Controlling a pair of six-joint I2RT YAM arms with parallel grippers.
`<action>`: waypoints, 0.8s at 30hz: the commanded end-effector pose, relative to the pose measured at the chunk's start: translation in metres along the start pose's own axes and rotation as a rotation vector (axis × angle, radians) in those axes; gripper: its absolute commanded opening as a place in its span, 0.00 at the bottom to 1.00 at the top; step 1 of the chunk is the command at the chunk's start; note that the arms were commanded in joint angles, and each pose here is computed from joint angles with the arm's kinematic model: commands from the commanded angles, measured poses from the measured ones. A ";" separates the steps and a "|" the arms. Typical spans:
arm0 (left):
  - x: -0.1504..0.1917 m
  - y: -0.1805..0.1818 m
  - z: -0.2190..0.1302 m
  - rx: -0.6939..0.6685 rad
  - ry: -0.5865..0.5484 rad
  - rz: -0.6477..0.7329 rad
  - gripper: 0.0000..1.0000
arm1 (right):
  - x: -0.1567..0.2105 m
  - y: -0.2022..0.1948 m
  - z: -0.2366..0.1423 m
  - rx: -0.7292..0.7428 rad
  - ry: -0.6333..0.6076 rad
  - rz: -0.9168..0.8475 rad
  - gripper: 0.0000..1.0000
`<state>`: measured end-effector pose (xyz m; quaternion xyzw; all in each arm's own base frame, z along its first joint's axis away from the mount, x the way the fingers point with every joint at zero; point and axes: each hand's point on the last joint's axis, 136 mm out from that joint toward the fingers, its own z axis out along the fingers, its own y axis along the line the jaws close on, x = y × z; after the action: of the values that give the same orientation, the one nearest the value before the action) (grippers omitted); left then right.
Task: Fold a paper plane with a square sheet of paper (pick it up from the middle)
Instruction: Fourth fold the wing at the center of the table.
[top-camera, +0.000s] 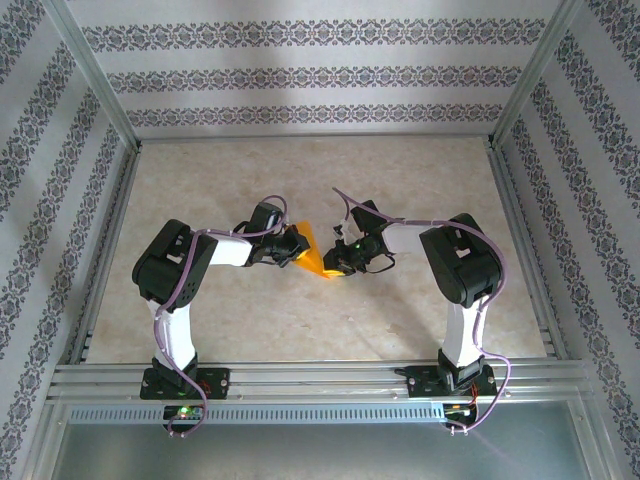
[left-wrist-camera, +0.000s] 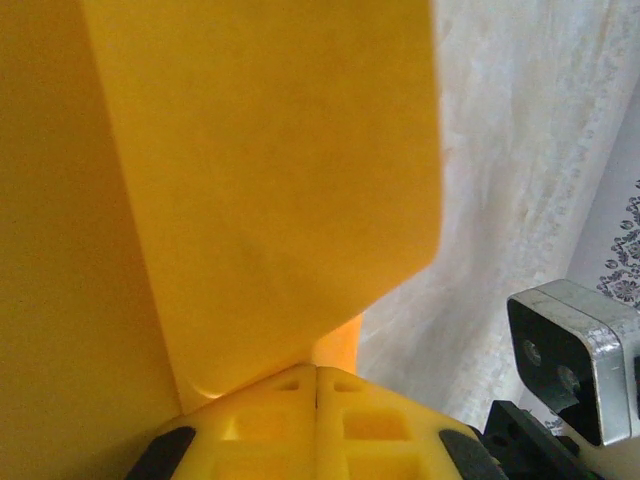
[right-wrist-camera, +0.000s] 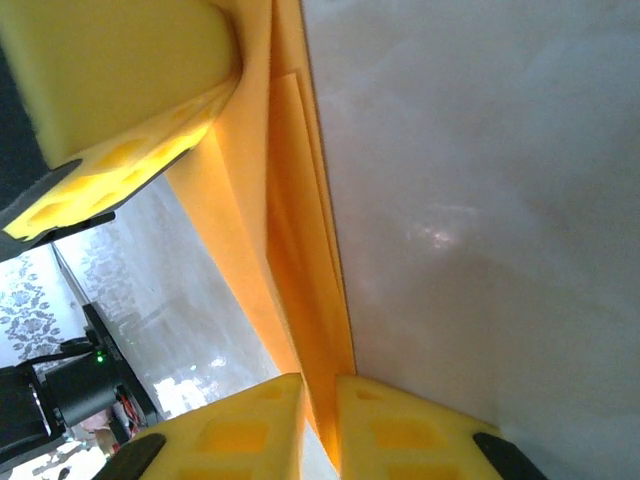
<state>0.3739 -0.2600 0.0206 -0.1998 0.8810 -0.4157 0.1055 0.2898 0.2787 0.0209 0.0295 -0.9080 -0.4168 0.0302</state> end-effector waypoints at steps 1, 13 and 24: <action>0.009 0.036 0.007 -0.102 0.038 -0.032 0.04 | -0.001 0.002 -0.012 0.035 -0.050 -0.006 0.25; 0.011 0.038 0.007 -0.106 0.046 -0.035 0.04 | -0.004 0.055 -0.022 -0.045 -0.085 -0.152 0.21; 0.010 0.036 0.008 -0.102 0.053 -0.039 0.04 | -0.015 0.035 0.007 0.021 -0.056 -0.116 0.15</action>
<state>0.3733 -0.2622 0.0203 -0.1950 0.8808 -0.4197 0.1005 0.2954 0.3059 0.0456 0.0758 -0.9057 -0.4169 -0.0154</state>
